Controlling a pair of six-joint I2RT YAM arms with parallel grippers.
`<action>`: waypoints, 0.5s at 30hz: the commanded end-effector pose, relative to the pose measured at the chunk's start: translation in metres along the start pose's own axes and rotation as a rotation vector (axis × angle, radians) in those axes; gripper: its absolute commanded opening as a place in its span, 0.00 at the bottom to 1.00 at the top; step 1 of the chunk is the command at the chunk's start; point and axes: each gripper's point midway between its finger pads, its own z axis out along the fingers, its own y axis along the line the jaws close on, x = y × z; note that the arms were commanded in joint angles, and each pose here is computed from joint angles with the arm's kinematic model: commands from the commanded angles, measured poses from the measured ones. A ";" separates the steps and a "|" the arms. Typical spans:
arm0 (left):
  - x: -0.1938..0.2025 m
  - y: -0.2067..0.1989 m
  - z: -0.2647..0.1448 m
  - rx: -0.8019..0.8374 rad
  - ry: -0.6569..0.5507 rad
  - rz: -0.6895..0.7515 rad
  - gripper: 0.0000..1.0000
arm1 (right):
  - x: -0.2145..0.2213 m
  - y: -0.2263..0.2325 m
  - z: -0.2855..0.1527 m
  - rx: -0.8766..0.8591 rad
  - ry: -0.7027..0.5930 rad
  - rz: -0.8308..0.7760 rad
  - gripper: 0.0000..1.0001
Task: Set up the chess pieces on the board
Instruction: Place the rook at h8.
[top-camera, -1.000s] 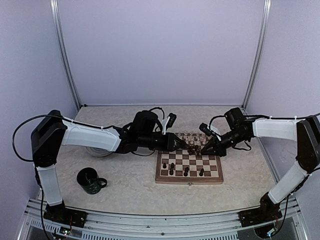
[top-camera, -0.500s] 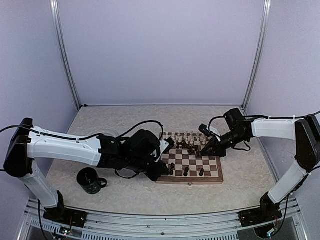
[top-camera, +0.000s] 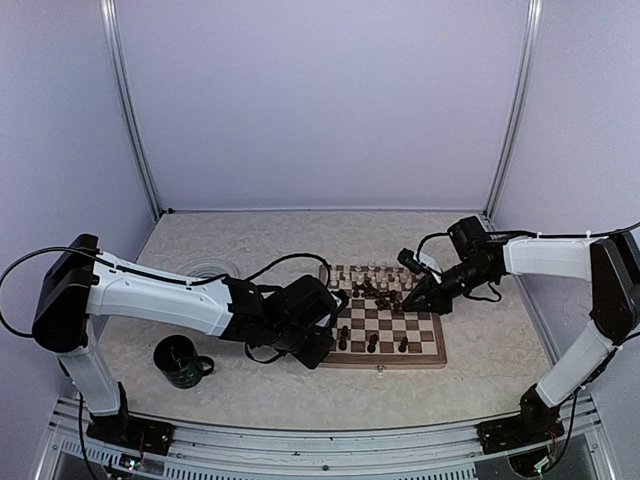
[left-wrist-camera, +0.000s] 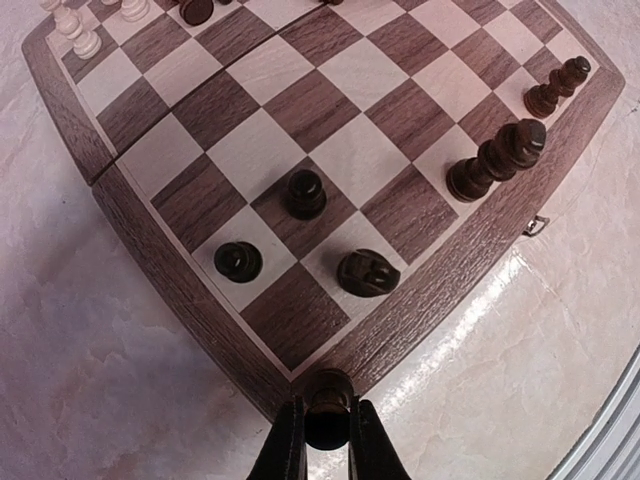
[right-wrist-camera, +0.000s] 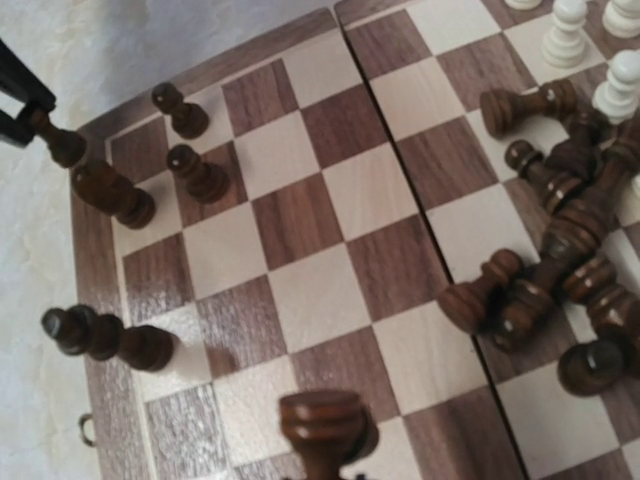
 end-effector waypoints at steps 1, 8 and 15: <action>-0.013 0.007 0.002 -0.029 -0.024 -0.018 0.00 | 0.000 0.002 -0.001 0.004 -0.001 -0.019 0.02; -0.022 0.011 0.008 -0.023 -0.039 -0.036 0.00 | 0.003 0.001 0.002 -0.005 0.006 -0.012 0.03; -0.025 0.005 0.017 -0.010 -0.030 -0.025 0.01 | 0.004 0.000 0.003 -0.008 0.011 -0.008 0.04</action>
